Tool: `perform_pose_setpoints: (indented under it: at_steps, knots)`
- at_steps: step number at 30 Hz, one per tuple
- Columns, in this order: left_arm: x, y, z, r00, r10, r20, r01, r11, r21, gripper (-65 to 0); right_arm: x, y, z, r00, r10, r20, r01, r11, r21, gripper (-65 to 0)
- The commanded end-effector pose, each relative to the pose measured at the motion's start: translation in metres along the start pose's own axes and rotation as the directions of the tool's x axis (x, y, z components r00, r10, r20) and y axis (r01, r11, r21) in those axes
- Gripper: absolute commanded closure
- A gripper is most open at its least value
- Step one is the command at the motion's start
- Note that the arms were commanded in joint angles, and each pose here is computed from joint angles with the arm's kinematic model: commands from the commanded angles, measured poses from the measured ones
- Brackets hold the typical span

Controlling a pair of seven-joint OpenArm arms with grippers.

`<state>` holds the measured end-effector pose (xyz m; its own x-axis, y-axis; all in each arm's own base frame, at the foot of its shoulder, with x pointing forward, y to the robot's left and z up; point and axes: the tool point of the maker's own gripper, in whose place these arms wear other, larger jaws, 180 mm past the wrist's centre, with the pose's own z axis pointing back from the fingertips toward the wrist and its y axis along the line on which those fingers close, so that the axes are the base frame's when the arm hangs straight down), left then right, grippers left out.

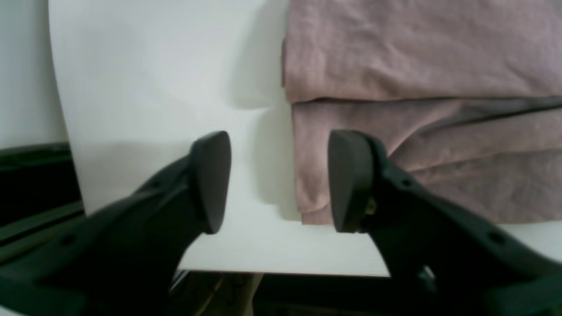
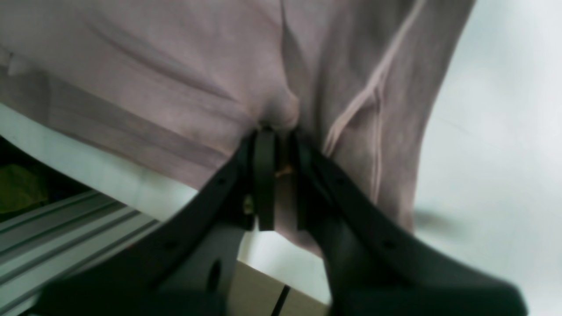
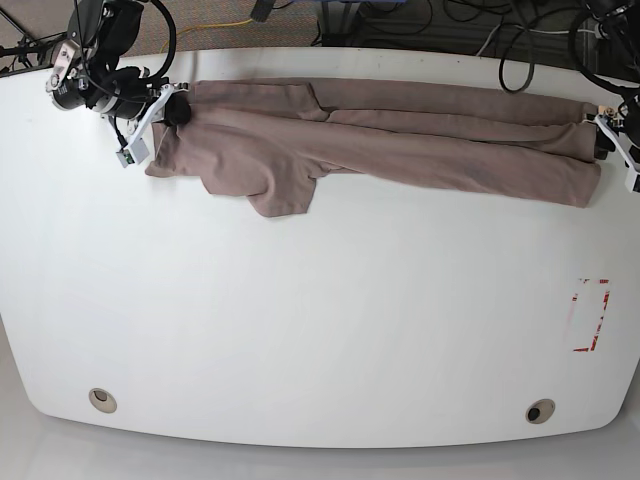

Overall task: Fold the T-shirt properly
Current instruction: 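Pull the folded shirt with the left gripper away from the right gripper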

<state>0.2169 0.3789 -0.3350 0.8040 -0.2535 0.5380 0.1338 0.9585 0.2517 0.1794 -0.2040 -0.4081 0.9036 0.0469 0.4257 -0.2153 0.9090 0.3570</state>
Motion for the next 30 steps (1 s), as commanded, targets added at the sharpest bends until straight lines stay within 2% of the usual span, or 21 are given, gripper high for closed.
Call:
perform_pose_setpoints:
  at_steps: [1,5,9,15,19,25,30]
  knots:
    - [0.026,0.011,0.005,0.998,-0.019,0.067,0.017,0.999,0.028,-33.6,0.009,-0.002,0.005,1.000,0.019,0.025,-0.019,1.000,-0.010,-6.0]
    - [0.051,0.019,-0.001,0.992,0.019,0.127,-0.023,0.999,0.033,-33.6,0.009,-0.002,0.005,1.000,0.018,0.026,-0.018,1.000,-0.009,-6.2]
    - [0.061,0.016,-0.024,0.990,0.073,0.117,-0.071,0.997,-0.025,-33.8,0.009,-0.002,0.005,0.999,0.019,0.027,-0.018,1.000,-0.009,-6.2]
    - [0.063,0.009,-0.053,0.984,0.154,0.091,-0.144,0.984,-0.102,-33.6,0.009,-0.002,0.005,1.000,0.017,0.026,-0.017,1.000,-0.010,-6.2]
    - [0.072,-0.001,-0.068,0.978,0.175,0.116,-0.156,0.976,-0.152,-33.3,0.010,-0.002,0.005,0.999,0.017,0.030,-0.017,1.000,-0.009,-6.2]
    - [0.065,-0.006,-0.078,0.975,0.204,0.093,-0.185,0.966,-0.178,-33.5,0.010,-0.003,0.006,0.999,0.019,0.029,-0.019,1.000,-0.011,-6.2]
    - [0.067,-0.005,-0.082,0.963,0.233,0.133,-0.206,0.960,-0.188,-33.6,0.009,-0.002,0.005,0.999,0.015,0.029,-0.015,1.000,-0.008,-6.2]
